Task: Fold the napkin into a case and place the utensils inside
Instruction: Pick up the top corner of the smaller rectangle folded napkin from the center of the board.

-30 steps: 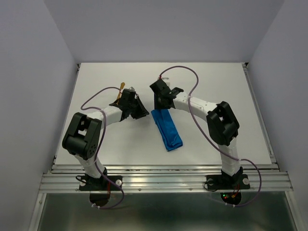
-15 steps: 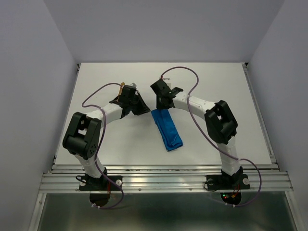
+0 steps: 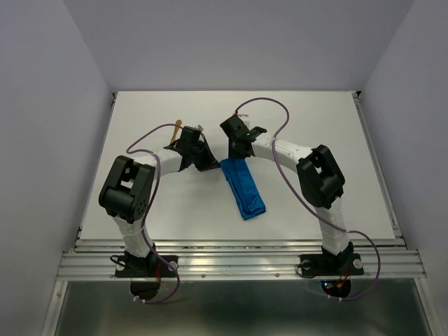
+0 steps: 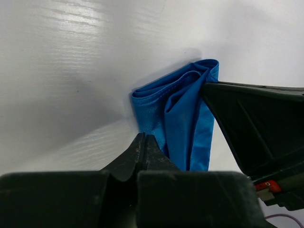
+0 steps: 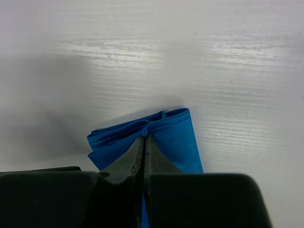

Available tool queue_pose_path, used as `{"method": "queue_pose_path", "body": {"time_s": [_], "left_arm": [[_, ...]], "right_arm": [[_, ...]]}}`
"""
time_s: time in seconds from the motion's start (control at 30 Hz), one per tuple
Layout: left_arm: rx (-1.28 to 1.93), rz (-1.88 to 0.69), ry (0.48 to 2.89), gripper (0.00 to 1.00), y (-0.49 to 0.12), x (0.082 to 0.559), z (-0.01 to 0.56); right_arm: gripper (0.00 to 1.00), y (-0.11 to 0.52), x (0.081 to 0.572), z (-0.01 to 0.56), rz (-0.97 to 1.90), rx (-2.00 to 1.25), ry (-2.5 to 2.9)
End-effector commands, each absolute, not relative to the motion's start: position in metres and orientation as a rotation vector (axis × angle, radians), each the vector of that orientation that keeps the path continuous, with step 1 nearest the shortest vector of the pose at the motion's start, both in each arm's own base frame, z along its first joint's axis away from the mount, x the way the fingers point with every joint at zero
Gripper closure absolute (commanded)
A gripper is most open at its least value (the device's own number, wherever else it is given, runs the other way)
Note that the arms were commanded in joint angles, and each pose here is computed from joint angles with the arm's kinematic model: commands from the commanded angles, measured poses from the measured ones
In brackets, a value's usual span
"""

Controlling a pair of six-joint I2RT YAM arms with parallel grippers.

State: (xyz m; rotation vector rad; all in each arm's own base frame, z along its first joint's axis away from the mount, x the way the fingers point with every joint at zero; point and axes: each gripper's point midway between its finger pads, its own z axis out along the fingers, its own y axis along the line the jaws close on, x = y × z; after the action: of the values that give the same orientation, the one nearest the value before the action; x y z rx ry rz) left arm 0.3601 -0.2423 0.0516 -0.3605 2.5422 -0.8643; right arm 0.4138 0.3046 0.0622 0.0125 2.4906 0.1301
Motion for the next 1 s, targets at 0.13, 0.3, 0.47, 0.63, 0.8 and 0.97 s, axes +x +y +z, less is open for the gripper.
{"method": "queue_pose_path", "body": {"time_s": [0.13, 0.3, 0.47, 0.63, 0.8, 0.97], "left_arm": [[-0.274, -0.955, 2.514, 1.00, -0.258, 0.372, 0.060], [-0.274, -0.961, 2.525, 1.00, -0.260, 0.373, 0.055], [-0.278, -0.961, 2.532, 1.00, -0.261, 0.374, 0.052], [-0.284, -0.957, 2.543, 1.00, -0.260, 0.373, 0.047], [-0.282, -0.959, 2.542, 1.00, -0.261, 0.374, 0.048], [-0.282, -0.961, 2.542, 1.00, -0.262, 0.375, 0.048]], "right_arm": [[0.99, 0.317, 0.425, 0.099, 0.258, 0.039, 2.403], [0.99, 0.321, 0.422, 0.103, 0.290, 0.018, 2.409], [0.99, 0.324, 0.419, 0.101, 0.318, 0.011, 2.417], [0.99, 0.331, 0.414, 0.103, 0.352, -0.001, 2.417], [0.99, 0.337, 0.411, 0.103, 0.367, -0.030, 2.422], [0.99, 0.343, 0.408, 0.104, 0.386, -0.043, 2.421]]}}
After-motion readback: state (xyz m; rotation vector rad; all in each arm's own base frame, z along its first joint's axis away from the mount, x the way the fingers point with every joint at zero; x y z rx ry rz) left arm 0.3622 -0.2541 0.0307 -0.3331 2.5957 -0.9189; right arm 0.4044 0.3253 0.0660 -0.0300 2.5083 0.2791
